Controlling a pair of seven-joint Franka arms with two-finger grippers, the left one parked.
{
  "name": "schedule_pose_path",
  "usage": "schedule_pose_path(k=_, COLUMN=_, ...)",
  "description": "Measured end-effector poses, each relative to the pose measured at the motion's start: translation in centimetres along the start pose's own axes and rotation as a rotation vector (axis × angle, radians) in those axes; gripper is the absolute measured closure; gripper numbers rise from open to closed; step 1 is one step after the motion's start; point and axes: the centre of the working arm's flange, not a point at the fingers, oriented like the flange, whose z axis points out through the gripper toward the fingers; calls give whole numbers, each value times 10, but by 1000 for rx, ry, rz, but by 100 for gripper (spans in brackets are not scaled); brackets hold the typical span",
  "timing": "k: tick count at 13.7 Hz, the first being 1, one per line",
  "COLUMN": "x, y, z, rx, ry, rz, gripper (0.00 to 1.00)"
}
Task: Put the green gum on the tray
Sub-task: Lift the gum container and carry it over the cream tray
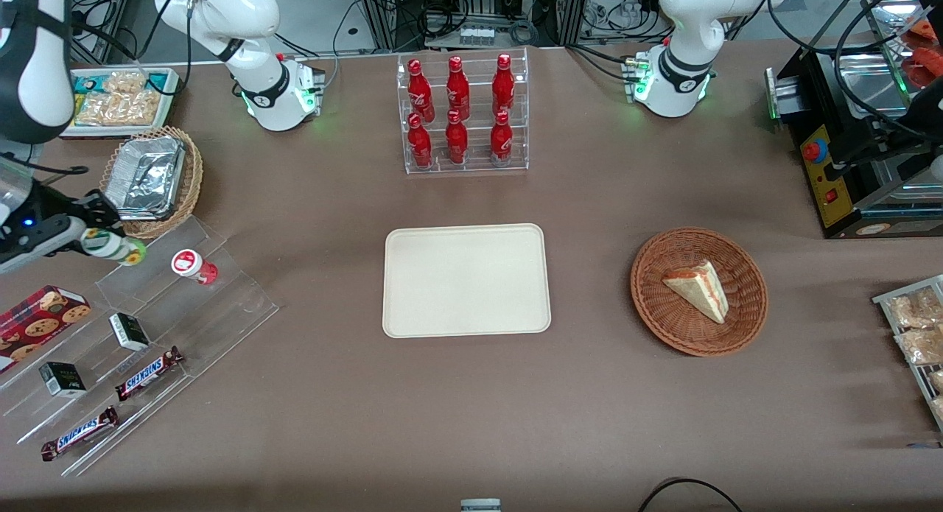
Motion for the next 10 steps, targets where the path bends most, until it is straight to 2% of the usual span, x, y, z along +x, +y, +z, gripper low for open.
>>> schedule_pose_path(k=5, x=62, y=-101, z=-13, rx=11, ry=-22, rz=111, gripper=41)
schedule_pose_path(k=10, x=129, y=-262, z=-5, rx=4, ry=-36, rz=291, gripper=41)
